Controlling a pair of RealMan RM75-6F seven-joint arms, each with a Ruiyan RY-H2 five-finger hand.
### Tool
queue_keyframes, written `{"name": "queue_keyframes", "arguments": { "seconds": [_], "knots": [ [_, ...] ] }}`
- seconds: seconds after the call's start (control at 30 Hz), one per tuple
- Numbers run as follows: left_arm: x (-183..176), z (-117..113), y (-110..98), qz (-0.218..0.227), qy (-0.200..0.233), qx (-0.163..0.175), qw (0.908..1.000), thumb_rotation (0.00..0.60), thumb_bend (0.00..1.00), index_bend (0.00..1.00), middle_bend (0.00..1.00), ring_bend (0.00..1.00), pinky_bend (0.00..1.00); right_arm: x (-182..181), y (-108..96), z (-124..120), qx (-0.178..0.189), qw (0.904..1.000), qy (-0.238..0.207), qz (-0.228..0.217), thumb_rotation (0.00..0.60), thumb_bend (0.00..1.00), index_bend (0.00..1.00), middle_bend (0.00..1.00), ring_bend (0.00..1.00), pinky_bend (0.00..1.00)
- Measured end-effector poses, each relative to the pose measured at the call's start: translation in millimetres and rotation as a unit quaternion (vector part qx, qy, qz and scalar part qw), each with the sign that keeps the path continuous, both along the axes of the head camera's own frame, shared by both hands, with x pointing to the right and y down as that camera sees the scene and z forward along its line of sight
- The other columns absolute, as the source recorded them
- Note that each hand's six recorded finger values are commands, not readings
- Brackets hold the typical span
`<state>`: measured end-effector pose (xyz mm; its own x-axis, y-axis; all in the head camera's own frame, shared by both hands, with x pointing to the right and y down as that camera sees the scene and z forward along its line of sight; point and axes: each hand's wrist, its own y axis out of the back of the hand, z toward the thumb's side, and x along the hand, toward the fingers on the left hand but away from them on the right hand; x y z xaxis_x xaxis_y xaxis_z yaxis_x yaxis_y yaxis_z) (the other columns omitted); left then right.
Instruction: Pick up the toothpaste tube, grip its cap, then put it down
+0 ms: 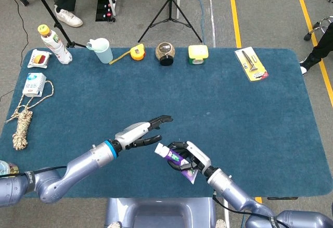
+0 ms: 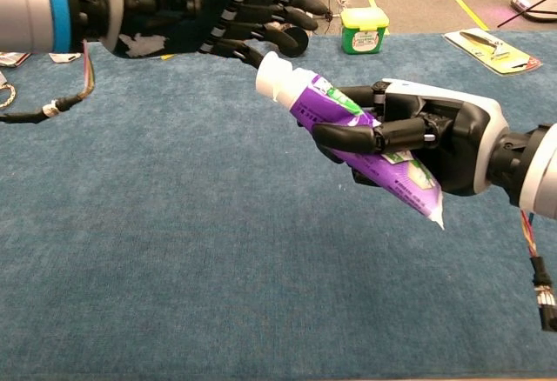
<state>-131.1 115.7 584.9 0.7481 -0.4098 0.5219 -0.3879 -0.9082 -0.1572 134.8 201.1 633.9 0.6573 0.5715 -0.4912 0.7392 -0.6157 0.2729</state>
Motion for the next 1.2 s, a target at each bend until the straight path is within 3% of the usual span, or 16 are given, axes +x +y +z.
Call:
{"name": "queue_keyframes", "arguments": {
  "seconds": [0.37, 1.2],
  "knots": [
    [27, 11, 7, 0.005, 0.028, -0.045, 0.9986, 0.0, 0.0, 0.0, 0.0, 0.0, 0.09, 3, -7, -5, 0.004, 0.9999, -0.007, 0.012, 0.6, 0.58, 0.87, 0.97, 1.0, 1.0],
    [65, 19, 8, -0.031, 0.067, -0.025, 0.9969, 0.0, 0.0, 0.0, 0.0, 0.0, 0.08, 2, -15, -5, 0.023, 0.9991, 0.032, 0.017, 0.6, 0.59, 0.87, 0.97, 1.0, 1.0]
  ]
}}
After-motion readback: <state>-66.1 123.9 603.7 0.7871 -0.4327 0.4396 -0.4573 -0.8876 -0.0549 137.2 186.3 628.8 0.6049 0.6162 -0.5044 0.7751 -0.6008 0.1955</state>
